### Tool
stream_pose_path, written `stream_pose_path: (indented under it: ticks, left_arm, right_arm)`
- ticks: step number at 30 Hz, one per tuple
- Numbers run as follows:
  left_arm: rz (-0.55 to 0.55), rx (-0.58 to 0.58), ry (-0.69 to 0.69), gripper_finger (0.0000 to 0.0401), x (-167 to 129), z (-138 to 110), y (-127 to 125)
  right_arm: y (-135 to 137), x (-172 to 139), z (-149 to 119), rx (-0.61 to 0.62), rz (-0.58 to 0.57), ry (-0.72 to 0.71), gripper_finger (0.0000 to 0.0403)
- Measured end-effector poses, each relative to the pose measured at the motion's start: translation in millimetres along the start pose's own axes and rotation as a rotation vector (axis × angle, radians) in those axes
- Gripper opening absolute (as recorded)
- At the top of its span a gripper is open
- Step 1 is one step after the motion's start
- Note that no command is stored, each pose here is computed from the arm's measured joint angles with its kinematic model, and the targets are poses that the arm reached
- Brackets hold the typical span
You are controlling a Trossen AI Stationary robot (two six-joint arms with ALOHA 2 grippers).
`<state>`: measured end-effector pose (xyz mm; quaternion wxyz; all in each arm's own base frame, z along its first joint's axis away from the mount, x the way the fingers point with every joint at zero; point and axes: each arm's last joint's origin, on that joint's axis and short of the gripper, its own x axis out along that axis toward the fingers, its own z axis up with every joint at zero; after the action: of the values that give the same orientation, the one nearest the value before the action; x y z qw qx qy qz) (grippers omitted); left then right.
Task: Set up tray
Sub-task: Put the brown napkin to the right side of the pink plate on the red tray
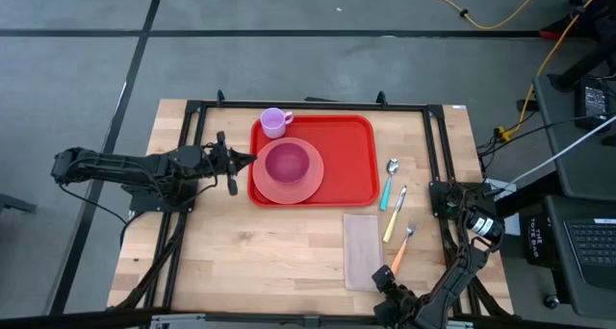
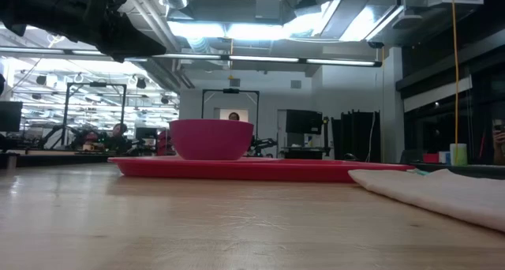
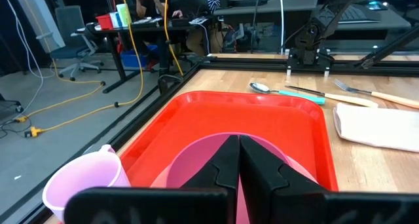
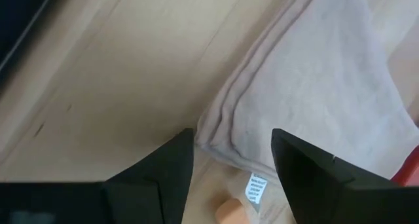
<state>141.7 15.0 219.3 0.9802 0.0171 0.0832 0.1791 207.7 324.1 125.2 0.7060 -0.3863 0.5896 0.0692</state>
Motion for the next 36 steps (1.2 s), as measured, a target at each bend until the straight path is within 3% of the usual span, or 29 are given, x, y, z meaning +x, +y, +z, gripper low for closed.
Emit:
stream_pose_path:
  ticks: [27, 31, 36]
  left_arm:
    - [0.0, 0.002, 0.0, 0.0005, 0.0, 0.0, 0.0]
    - [0.0, 0.002, 0.0, 0.0004, 0.0, 0.0, 0.0]
    - [0.0, 0.002, 0.0, 0.0008, 0.0, 0.0, 0.0]
  right_arm:
    - [-0.9, 2.3, 1.9, 0.02, -0.05, -0.032, 0.0208]
    - [-0.6, 2.4, 2.4, 0.022, -0.047, -0.036, 0.0186]
    - [0.3, 2.9, 3.1, 0.061, -0.033, -0.038, 0.0123]
